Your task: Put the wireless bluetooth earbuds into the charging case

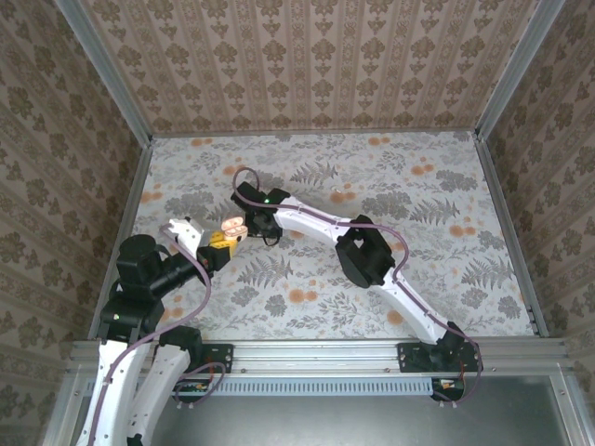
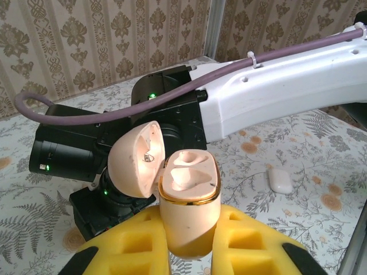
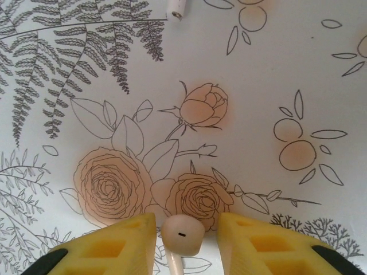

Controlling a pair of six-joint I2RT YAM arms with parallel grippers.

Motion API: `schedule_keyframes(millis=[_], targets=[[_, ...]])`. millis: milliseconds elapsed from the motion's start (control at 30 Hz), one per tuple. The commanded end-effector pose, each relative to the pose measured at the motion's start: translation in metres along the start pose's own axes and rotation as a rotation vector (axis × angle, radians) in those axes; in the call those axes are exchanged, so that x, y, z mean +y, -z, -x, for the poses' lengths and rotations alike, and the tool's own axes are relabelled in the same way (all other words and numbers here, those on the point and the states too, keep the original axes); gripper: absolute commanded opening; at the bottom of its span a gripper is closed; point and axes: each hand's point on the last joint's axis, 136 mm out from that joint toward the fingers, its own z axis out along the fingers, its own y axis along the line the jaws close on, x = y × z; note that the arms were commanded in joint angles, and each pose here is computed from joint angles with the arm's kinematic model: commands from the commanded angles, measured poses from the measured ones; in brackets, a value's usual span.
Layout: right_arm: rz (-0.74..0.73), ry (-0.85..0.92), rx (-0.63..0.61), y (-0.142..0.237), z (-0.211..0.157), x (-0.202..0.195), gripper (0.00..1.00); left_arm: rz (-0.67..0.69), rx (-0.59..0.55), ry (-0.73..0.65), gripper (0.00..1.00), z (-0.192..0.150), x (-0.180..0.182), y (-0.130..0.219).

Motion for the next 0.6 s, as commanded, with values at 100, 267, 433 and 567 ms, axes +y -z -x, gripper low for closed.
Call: schedule_keyframes(millis=[100,267,433,567], targets=[[-0.070,0.044,-0.009,-0.012,-0.004,-0.008,0.32,-0.012,-0.031,-0.003,0.00,0.005,-0.003,0.002],[-0.078,0.072,0.000,-0.013,-0.006,-0.009,0.26,-0.008,-0.029,-0.002,0.00,0.004,-0.001,0.001],[-0.108,0.122,0.010,-0.007,-0.008,-0.015,0.21,-0.006,-0.031,0.006,0.00,0.004,-0.001,0.000],[-0.133,0.164,0.018,0.001,-0.009,-0.022,0.15,-0.005,-0.029,0.014,0.00,0.003,0.001,-0.002]])
